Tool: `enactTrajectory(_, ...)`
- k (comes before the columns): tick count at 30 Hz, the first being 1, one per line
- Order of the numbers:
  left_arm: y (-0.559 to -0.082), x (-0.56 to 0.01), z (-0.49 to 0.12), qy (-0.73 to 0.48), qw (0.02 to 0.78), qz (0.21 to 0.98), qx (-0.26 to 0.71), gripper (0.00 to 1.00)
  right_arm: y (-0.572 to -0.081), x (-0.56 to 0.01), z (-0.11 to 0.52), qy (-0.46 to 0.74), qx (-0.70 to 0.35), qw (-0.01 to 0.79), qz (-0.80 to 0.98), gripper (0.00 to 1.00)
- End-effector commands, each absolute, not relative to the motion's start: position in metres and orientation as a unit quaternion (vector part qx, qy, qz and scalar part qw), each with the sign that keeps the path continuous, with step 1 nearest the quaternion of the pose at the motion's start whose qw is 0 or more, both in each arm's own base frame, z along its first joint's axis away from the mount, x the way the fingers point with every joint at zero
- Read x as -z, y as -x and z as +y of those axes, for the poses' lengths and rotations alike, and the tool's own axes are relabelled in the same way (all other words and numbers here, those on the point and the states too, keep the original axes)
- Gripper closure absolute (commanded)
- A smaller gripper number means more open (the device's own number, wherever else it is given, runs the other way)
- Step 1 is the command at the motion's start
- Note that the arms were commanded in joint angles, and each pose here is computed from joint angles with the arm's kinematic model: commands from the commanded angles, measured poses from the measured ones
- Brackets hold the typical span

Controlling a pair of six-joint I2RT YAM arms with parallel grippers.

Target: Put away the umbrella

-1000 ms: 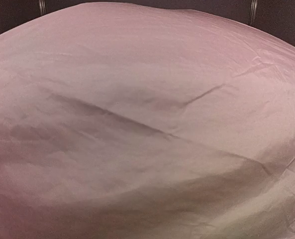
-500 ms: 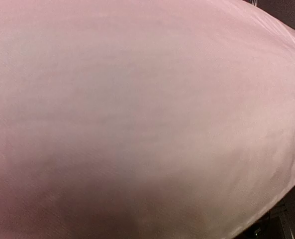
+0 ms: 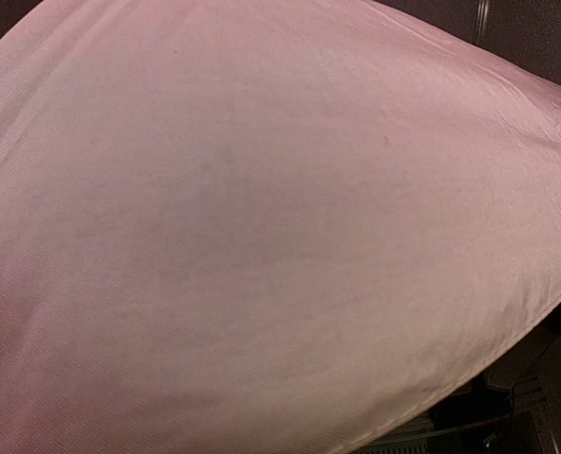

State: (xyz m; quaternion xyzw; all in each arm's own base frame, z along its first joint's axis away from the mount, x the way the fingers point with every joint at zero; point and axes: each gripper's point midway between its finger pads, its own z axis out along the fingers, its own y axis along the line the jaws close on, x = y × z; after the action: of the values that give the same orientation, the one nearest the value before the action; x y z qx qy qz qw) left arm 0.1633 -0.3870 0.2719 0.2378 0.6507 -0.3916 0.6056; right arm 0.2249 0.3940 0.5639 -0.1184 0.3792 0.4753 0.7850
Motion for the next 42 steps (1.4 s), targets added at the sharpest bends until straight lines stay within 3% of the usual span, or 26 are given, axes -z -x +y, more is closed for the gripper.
enactTrajectory(1, -0.163, -0.305, -0.388, -0.230, 0.646, 0.619, 0.384, 1.00, -0.239, -0.565, 0.393, 0.100, -0.466, 0.790, 0.385, 0.35)
enactTrajectory(7, -0.157, -0.308, -0.385, -0.231, 0.660, 0.607, 0.377, 1.00, -0.261, -0.551, 0.388, 0.080, -0.467, 0.776, 0.417, 0.33)
enactTrajectory(11, -0.157, -0.302, -0.386, -0.234, 0.660, 0.612, 0.368, 1.00, -0.263, -0.550, 0.385, 0.073, -0.458, 0.784, 0.411, 0.46)
enactTrajectory(22, -0.158, -0.292, -0.390, -0.239, 0.653, 0.621, 0.363, 1.00, -0.265, -0.554, 0.388, 0.079, -0.442, 0.795, 0.408, 0.55)
enactTrajectory(26, -0.158, -0.290, -0.391, -0.240, 0.651, 0.622, 0.363, 1.00, -0.262, -0.560, 0.385, 0.079, -0.443, 0.798, 0.401, 0.70)
enactTrajectory(30, -0.159, -0.287, -0.391, -0.239, 0.650, 0.625, 0.359, 1.00, -0.260, -0.564, 0.383, 0.080, -0.442, 0.801, 0.396, 0.72)
enactTrajectory(35, -0.159, -0.290, -0.391, -0.238, 0.651, 0.623, 0.362, 1.00, -0.262, -0.559, 0.383, 0.079, -0.441, 0.798, 0.403, 1.00)
enactTrajectory(42, -0.157, -0.293, -0.387, -0.234, 0.653, 0.619, 0.369, 1.00, -0.261, -0.553, 0.388, 0.094, -0.441, 0.792, 0.412, 1.00)
